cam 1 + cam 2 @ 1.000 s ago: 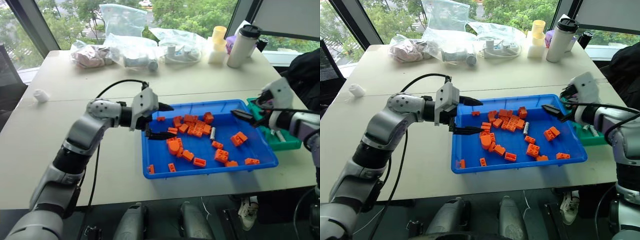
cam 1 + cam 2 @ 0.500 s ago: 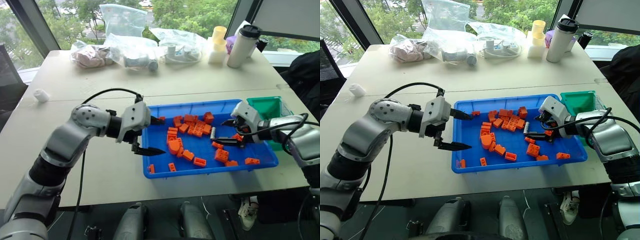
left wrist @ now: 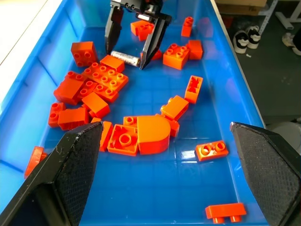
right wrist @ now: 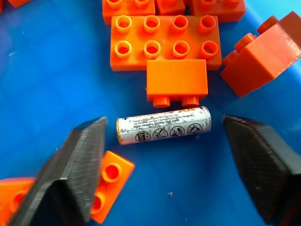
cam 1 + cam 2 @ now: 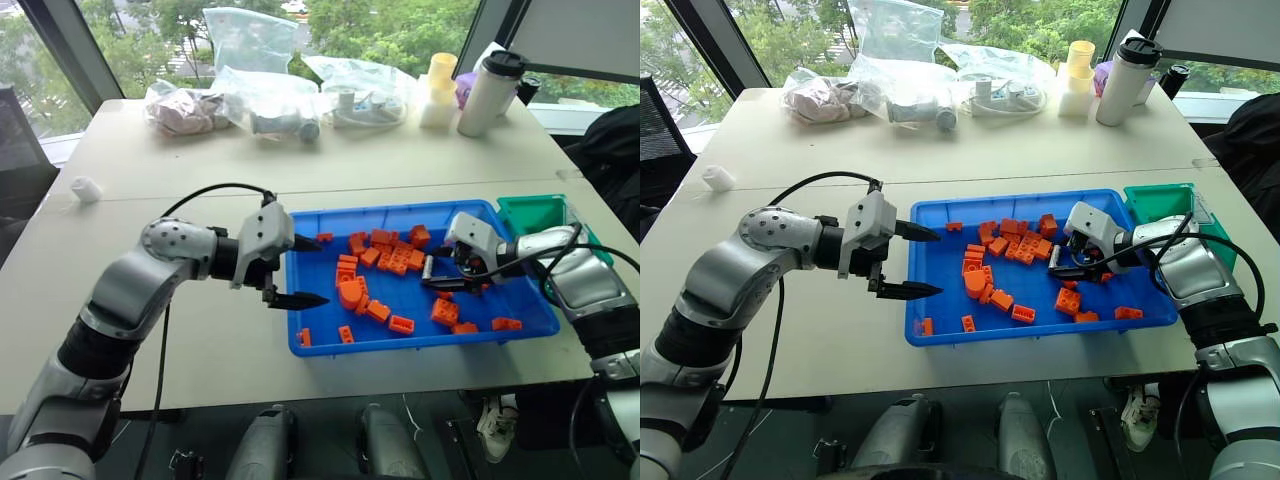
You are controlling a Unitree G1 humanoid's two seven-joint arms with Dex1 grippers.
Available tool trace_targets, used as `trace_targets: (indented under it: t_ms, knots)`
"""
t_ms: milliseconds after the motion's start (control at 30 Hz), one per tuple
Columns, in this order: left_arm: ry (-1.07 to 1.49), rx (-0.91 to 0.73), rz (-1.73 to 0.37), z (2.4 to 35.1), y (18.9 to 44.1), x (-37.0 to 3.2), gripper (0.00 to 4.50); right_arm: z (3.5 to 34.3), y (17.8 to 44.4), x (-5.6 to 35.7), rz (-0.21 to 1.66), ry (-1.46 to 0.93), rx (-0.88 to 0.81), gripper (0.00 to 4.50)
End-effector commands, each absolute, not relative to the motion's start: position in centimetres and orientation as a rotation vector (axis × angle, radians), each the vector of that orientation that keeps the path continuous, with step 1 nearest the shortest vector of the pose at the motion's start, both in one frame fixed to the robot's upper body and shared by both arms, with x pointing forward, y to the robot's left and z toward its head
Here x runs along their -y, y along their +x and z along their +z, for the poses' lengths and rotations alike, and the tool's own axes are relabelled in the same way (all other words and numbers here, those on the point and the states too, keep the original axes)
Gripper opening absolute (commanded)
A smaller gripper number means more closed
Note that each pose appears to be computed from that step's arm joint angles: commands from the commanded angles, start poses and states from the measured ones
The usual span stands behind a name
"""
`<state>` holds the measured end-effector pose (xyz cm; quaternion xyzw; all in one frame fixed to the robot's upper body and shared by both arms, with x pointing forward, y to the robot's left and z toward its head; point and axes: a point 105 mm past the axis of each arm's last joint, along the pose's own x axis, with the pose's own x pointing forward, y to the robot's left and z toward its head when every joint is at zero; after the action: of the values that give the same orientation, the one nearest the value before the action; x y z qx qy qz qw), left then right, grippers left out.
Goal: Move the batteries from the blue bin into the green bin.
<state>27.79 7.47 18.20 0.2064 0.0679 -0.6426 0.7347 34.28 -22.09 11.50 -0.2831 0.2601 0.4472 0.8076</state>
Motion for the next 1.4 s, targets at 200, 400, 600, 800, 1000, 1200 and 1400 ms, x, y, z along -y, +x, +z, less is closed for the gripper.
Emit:
trace_targets:
  t_ms: [200,400,600,800,1000,1200,1400]
  knots:
    - [0.444,-0.116,-1.405,18.8,27.7,-7.5,4.50,12.9,34.9,22.0,0.917,-0.594,-0.498,2.19]
    - [0.305,0.017,-1.344,20.7,29.6,-6.3,4.50,20.4,35.4,25.9,0.600,-0.229,-0.204,2.19]
    - [0.273,0.103,-1.382,21.6,30.6,-4.1,4.50,23.8,33.3,33.3,0.168,-0.131,-0.060,2.19]
    - [0.239,0.182,-1.419,22.5,31.8,-1.5,4.50,22.8,32.2,36.0,0.008,-0.185,-0.143,2.19]
    - [0.242,0.174,-1.429,21.7,32.6,-0.5,4.50,20.6,32.1,37.0,-0.014,-0.195,-0.240,2.19]
    - [0.257,0.167,-1.419,21.2,32.8,-0.5,4.50,19.7,32.5,36.9,-0.003,-0.203,-0.265,4.03]
    - [0.248,0.175,-1.393,21.4,32.8,-1.2,4.50,20.0,32.8,36.7,0.008,-0.244,-0.252,4.46]
